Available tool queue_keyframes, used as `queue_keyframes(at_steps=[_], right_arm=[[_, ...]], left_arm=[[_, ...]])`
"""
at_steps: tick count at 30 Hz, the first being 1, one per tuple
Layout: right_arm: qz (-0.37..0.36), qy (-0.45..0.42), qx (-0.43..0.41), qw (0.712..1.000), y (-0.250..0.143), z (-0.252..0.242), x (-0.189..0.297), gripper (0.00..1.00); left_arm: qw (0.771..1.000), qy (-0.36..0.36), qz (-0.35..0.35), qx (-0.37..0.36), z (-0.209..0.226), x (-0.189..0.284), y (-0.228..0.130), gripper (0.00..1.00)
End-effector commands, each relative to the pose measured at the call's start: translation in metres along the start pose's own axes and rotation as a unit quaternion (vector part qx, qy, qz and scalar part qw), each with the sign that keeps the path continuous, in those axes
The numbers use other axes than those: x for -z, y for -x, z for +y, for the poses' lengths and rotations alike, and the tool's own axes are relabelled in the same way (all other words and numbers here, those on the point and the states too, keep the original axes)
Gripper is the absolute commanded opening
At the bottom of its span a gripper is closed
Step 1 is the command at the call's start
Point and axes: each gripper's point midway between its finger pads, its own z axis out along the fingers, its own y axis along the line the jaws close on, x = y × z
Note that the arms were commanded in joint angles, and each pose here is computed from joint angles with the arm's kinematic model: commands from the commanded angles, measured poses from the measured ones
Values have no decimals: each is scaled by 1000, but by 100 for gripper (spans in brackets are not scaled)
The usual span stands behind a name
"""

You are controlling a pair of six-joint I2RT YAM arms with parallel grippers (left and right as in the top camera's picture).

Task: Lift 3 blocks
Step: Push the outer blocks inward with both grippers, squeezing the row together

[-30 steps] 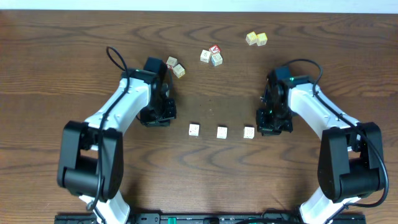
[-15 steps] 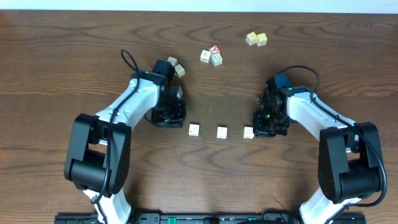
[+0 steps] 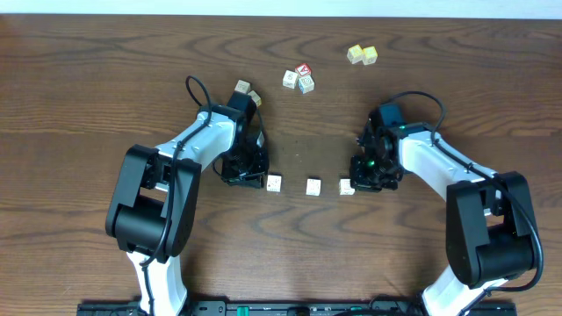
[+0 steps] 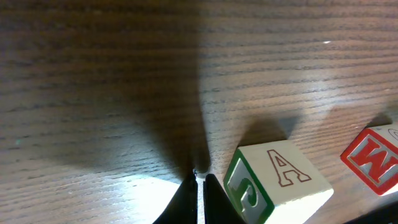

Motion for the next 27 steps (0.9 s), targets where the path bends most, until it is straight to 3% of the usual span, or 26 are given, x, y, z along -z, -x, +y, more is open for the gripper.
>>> queue_keyframes(at_steps=[1, 27], right_arm=[[0, 8, -6, 1000, -2, 9, -3, 1], [-17, 17, 19, 1000, -2, 41, -12, 1]], left_arm=[[1000, 7, 10, -3, 0, -11, -3, 7], [998, 3, -9, -58, -29, -23, -2, 7]])
